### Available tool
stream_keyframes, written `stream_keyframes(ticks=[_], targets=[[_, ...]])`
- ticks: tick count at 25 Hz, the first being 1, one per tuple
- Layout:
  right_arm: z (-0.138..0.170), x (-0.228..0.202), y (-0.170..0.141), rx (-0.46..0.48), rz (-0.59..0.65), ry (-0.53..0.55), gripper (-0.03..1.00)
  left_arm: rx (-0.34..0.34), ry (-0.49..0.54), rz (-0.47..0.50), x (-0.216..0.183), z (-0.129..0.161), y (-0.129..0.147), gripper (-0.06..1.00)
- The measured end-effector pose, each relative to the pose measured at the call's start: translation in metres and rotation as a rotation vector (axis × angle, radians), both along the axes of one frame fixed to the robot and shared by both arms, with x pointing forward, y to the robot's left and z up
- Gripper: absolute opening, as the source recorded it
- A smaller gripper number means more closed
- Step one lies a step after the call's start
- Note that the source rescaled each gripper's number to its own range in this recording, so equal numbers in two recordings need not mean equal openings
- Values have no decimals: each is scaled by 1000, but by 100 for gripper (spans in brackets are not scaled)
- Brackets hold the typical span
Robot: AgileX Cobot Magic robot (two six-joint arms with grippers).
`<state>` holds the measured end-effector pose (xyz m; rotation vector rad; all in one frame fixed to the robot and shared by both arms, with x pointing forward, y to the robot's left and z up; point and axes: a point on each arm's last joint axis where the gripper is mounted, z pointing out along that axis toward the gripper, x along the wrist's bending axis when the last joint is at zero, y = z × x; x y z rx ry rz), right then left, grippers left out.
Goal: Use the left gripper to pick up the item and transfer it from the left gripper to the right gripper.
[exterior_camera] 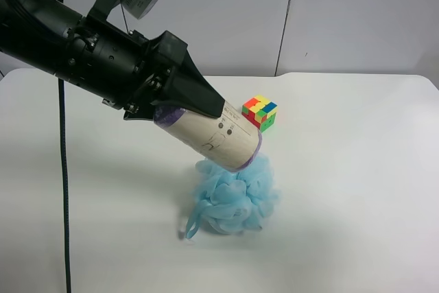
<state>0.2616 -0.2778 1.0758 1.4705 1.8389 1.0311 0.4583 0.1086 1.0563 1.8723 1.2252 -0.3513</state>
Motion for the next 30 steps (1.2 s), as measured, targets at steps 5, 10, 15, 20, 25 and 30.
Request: stream_keyframes(ticks=[5, 10, 15, 20, 25, 30], targets=[[22, 23, 5, -48, 142, -12, 100, 0, 0, 0, 0, 0, 0, 1], [34, 44, 17, -62, 293, -5, 100, 0, 0, 0, 0, 0, 0, 1], [41, 64, 31, -85, 412, 27, 100, 0, 0, 0, 0, 0, 0, 1], [45, 80, 48, -115, 520, 20, 100, 0, 0, 0, 0, 0, 0, 1], [56, 88, 73, -153, 677, -50, 100, 0, 0, 0, 0, 0, 0, 1], [53, 91, 103, -190, 840, -115, 100, -1, 7, -9, -1, 0, 0, 1]])
